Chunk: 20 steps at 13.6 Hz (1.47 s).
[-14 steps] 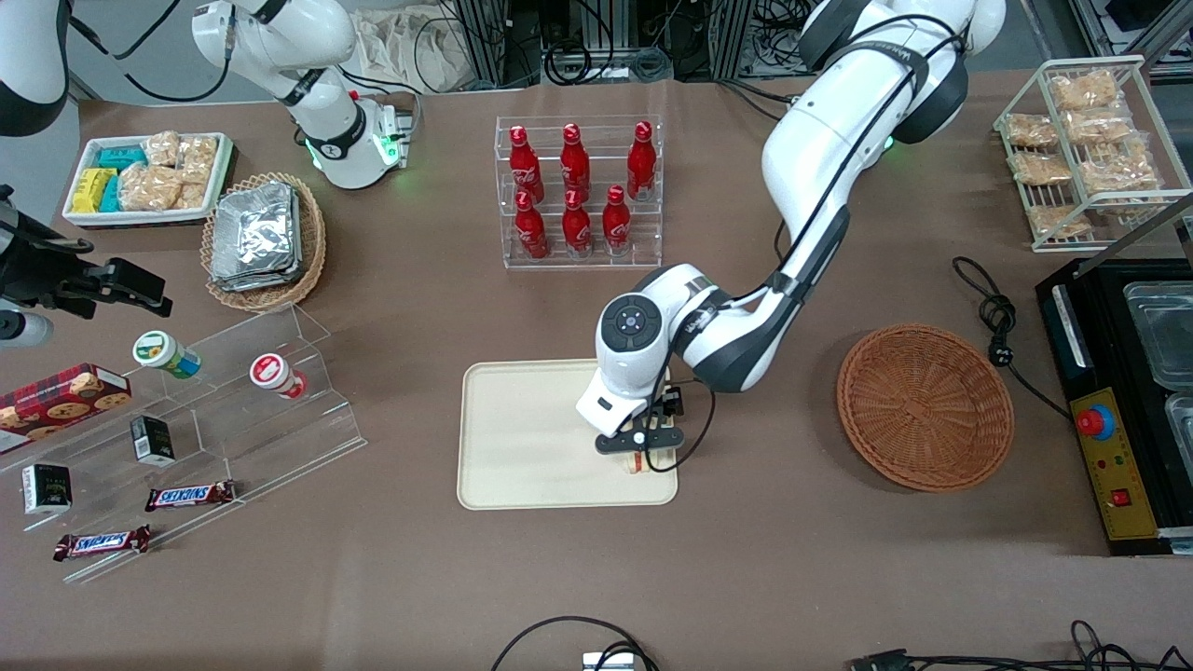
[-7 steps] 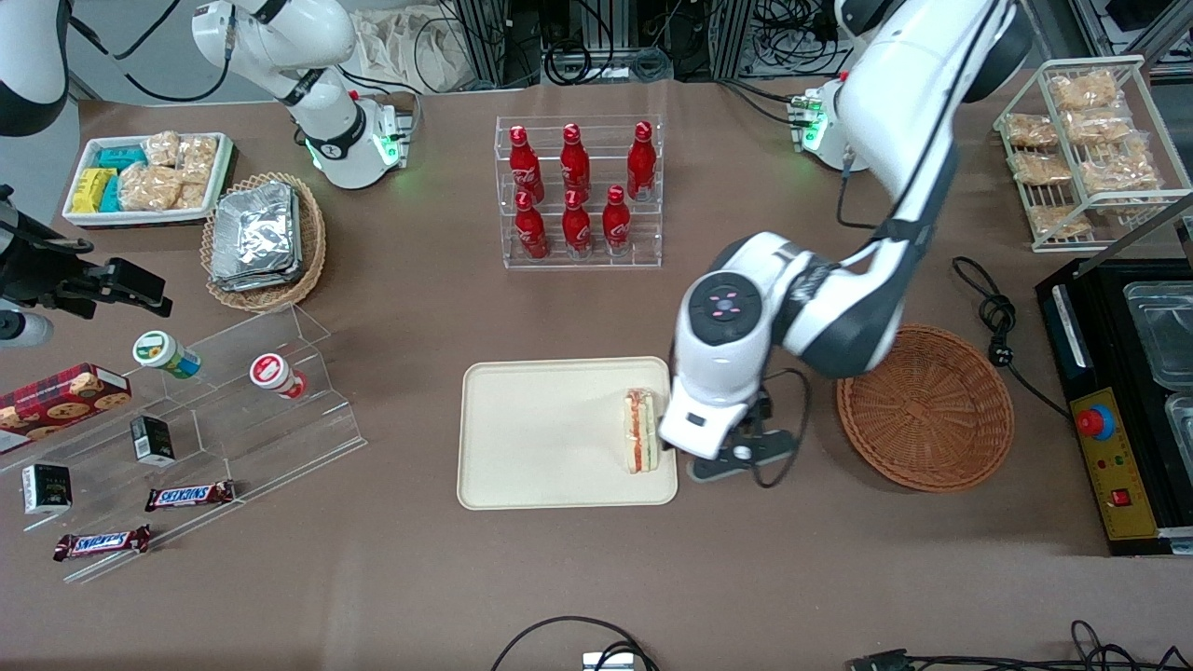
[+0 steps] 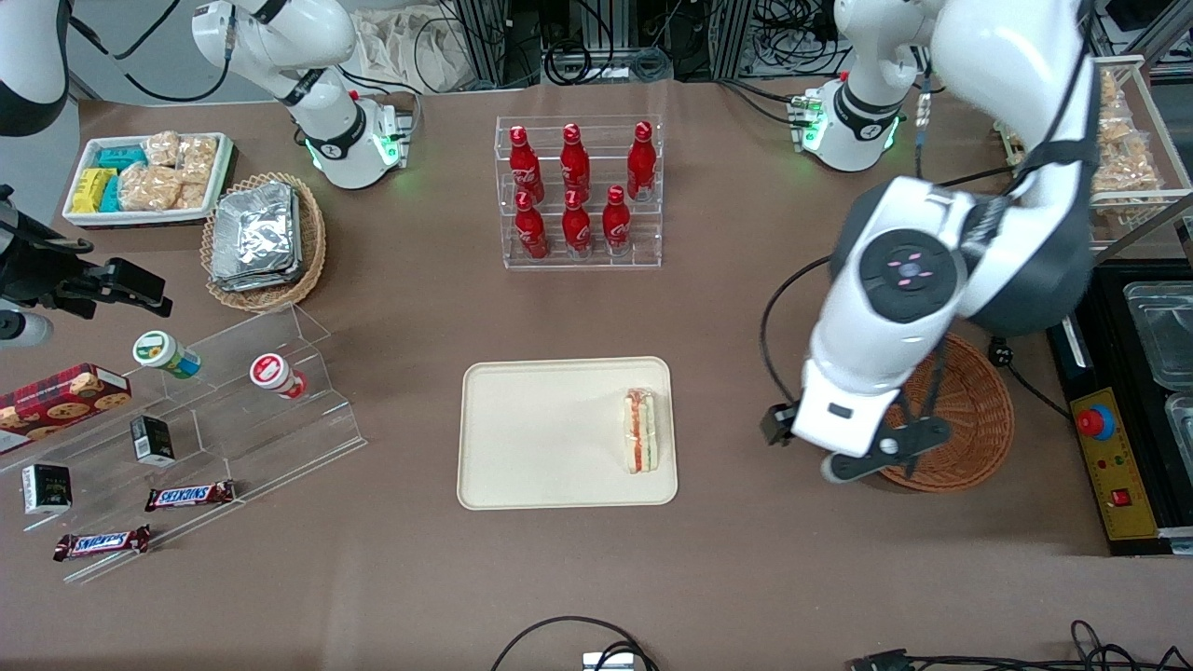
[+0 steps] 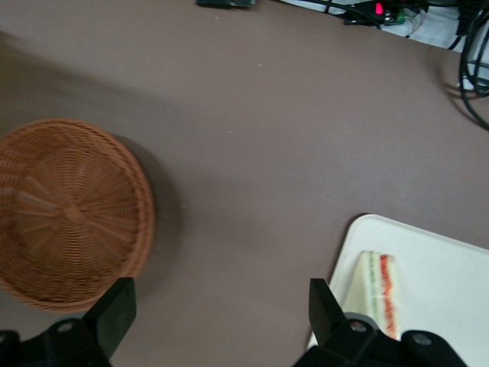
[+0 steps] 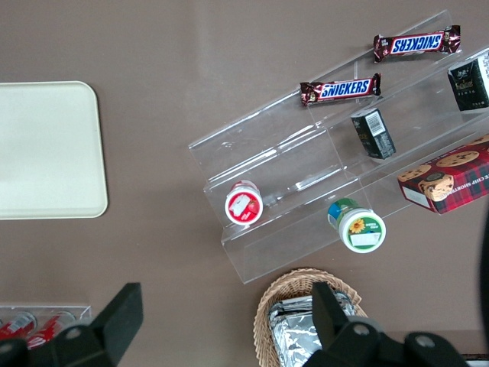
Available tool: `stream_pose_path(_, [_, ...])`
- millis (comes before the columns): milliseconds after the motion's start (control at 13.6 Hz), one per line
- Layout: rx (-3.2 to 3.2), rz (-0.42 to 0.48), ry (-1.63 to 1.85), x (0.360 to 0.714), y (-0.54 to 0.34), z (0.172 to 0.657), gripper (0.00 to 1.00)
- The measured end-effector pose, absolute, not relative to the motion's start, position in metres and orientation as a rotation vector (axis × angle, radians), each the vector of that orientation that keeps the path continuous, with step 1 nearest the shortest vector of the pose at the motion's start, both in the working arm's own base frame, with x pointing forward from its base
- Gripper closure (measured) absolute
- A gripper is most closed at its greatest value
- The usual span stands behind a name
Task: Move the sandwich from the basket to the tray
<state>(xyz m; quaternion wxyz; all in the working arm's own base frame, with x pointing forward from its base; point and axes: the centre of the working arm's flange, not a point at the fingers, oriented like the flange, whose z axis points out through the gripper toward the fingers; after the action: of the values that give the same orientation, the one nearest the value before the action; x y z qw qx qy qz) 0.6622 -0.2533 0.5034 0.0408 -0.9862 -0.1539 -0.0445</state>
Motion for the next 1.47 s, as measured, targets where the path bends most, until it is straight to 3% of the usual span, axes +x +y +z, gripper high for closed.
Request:
stream_pose_path(663, [-3.081, -0.015, -0.224, 0.646, -0.156, 0.567, 0.0])
stream_pose_path(1472, [-3.092, 0.048, 0.09, 0.549, -0.036, 0.642, 0.0])
